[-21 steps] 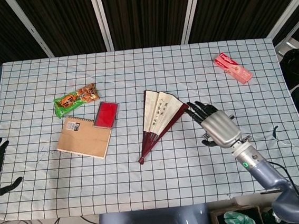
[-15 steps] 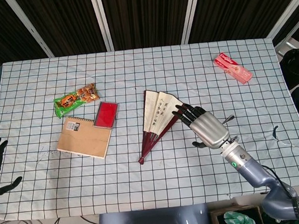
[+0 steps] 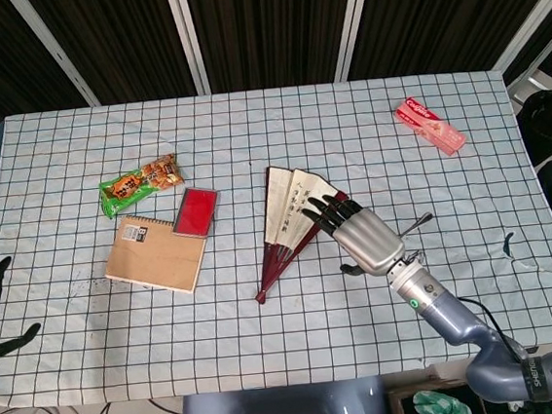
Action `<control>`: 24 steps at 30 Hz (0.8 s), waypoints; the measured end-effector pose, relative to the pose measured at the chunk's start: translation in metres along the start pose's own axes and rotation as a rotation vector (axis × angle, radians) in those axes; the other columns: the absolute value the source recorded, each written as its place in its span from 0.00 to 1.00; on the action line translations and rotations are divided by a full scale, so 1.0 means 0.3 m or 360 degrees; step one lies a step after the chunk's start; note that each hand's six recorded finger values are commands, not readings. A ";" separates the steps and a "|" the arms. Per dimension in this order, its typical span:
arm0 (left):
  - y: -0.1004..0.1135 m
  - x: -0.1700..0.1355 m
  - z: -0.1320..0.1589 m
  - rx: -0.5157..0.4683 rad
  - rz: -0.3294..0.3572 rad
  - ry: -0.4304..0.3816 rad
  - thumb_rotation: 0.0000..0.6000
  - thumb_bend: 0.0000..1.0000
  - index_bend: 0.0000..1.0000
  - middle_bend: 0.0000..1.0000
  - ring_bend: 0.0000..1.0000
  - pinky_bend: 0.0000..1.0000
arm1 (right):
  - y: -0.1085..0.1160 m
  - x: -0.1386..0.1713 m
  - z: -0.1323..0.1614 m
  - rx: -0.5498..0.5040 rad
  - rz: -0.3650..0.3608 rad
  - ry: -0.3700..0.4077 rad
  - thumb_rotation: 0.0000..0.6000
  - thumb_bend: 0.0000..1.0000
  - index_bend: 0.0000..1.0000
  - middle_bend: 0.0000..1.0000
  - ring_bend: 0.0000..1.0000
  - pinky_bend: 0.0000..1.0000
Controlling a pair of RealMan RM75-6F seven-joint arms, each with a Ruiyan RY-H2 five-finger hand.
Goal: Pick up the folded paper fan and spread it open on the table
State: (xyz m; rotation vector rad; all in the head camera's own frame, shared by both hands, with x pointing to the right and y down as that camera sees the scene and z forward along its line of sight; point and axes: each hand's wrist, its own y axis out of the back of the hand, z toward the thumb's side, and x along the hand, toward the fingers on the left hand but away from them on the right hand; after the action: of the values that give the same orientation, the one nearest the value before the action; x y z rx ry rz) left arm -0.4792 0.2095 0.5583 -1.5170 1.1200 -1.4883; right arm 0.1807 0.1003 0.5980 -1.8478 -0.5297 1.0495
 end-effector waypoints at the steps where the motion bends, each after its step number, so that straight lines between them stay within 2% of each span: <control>1: -0.001 0.001 -0.001 -0.0002 -0.0001 0.0005 1.00 0.00 0.00 0.00 0.00 0.00 | -0.005 -0.004 0.003 -0.0005 0.0008 0.0001 1.00 0.07 0.00 0.00 0.05 0.21; 4: -0.002 0.004 -0.002 -0.0006 -0.0002 0.0016 1.00 0.00 0.00 0.00 0.00 0.00 | -0.025 -0.023 0.019 -0.0024 0.0041 0.0009 1.00 0.08 0.00 0.01 0.09 0.26; 7: -0.005 0.008 -0.003 -0.0008 -0.0007 0.0027 1.00 0.00 0.00 0.00 0.00 0.00 | -0.050 -0.047 0.038 -0.0029 0.0073 0.0022 1.00 0.10 0.00 0.17 0.26 0.42; 9: -0.008 0.011 -0.003 -0.0008 -0.0010 0.0031 1.00 0.00 0.00 0.00 0.00 0.00 | -0.069 -0.064 0.053 -0.0024 0.0090 0.0035 1.00 0.14 0.04 0.44 0.53 0.60; 12: -0.011 0.016 -0.002 -0.0006 -0.0014 0.0035 1.00 0.00 0.00 0.00 0.00 0.00 | -0.098 -0.091 0.075 -0.0010 0.0106 0.0052 1.00 0.17 0.10 0.68 0.76 0.77; 14: -0.013 0.018 -0.004 -0.0011 -0.0015 0.0043 1.00 0.00 0.00 0.00 0.00 0.00 | -0.127 -0.112 0.094 -0.0001 0.0134 0.0068 1.00 0.19 0.14 0.76 0.83 0.83; 17: -0.015 0.023 -0.008 -0.0027 -0.0016 0.0060 1.00 0.00 0.00 0.00 0.00 0.00 | -0.181 -0.138 0.122 0.0018 0.0194 0.0092 1.00 0.21 0.20 0.81 0.88 0.85; 24: -0.015 0.026 -0.008 -0.0042 -0.0021 0.0065 1.00 0.00 0.00 0.00 0.00 0.00 | -0.260 -0.177 0.180 0.0026 0.0247 0.0124 1.00 0.24 0.31 0.84 0.90 0.85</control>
State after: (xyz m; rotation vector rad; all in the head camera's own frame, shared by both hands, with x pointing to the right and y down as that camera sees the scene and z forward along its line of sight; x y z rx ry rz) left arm -0.4817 0.2040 0.5655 -1.5205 1.1598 -1.5250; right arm 0.1121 0.1279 0.6776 -1.9313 -0.3352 1.0749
